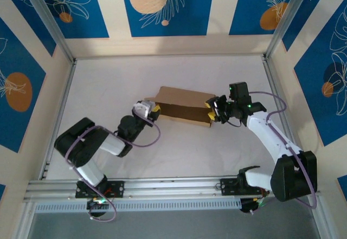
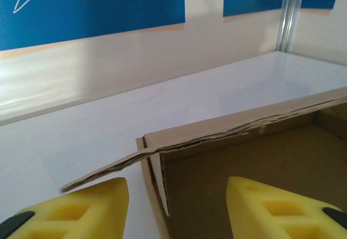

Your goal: Fold the paper box

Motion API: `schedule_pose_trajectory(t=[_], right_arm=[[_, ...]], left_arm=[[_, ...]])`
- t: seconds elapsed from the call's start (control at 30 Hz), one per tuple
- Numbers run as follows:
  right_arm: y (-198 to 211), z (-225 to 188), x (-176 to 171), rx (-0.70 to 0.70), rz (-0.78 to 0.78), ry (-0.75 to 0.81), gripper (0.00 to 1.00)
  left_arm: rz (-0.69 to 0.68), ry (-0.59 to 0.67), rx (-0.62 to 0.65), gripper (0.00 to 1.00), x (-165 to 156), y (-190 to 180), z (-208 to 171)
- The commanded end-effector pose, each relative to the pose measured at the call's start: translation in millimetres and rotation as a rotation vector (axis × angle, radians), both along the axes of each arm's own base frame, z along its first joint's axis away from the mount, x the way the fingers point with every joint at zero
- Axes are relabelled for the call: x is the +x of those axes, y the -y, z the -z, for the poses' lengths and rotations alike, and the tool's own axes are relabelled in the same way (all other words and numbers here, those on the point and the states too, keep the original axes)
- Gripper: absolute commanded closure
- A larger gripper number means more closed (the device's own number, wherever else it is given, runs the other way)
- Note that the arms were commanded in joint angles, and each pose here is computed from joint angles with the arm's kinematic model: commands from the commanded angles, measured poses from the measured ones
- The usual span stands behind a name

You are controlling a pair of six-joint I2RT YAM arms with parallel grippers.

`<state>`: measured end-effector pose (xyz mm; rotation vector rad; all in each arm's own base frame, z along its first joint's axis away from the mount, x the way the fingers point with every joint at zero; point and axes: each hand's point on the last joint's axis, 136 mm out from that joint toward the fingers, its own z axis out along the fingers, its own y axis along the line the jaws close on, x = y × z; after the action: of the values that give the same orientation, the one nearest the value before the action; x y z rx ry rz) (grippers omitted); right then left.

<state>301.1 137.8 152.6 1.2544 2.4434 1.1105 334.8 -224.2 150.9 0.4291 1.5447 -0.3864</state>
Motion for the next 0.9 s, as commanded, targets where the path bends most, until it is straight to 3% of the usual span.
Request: schedule_pose_trajectory(t=[0.0,0.13,0.4,0.43,0.5,0.6,0.7,0.87], right_arm=[[13.3,17.3,-2.5,-0.074,0.002,-0.024,0.53],[18.7,23.9,-2.0,-0.094,-0.019,-0.021,0.51],[25.0,35.0,-5.7,-0.139,-0.058,-0.018,0.47],[24.9,35.6,-6.2,-0.142,-0.065,-0.017,0.46],[25.8,35.1,-6.3,-0.157,-0.087,-0.004,0.45],[27.8,33.4,-7.5,-0.185,-0.122,0.009,0.44],[28.8,31.6,-8.6,-0.196,-0.155,0.016,0.43],[34.0,27.3,-7.8,-0.229,-0.193,0.029,0.41]], left_arm=[[0.0,-0.008,-0.098,0.51,-19.7,-3.9,-19.2],[-0.053,-0.103,-0.08,0.59,-34.2,-10.6,-30.7],[-0.207,-0.158,-0.011,0.66,-49.1,-39.2,-96.8],[-0.239,-0.181,-0.002,0.64,-46.6,-43.3,-100.2],[-0.258,-0.222,0.058,0.47,-36.7,-39.7,-109.5],[-0.25,-0.304,0.13,0.33,-14.3,-27.4,-112.1],[-0.093,-0.43,0.094,0.34,6.1,-1.0,-102.2],[0.004,-0.71,0.062,0.34,41.3,15.4,-64.1]])
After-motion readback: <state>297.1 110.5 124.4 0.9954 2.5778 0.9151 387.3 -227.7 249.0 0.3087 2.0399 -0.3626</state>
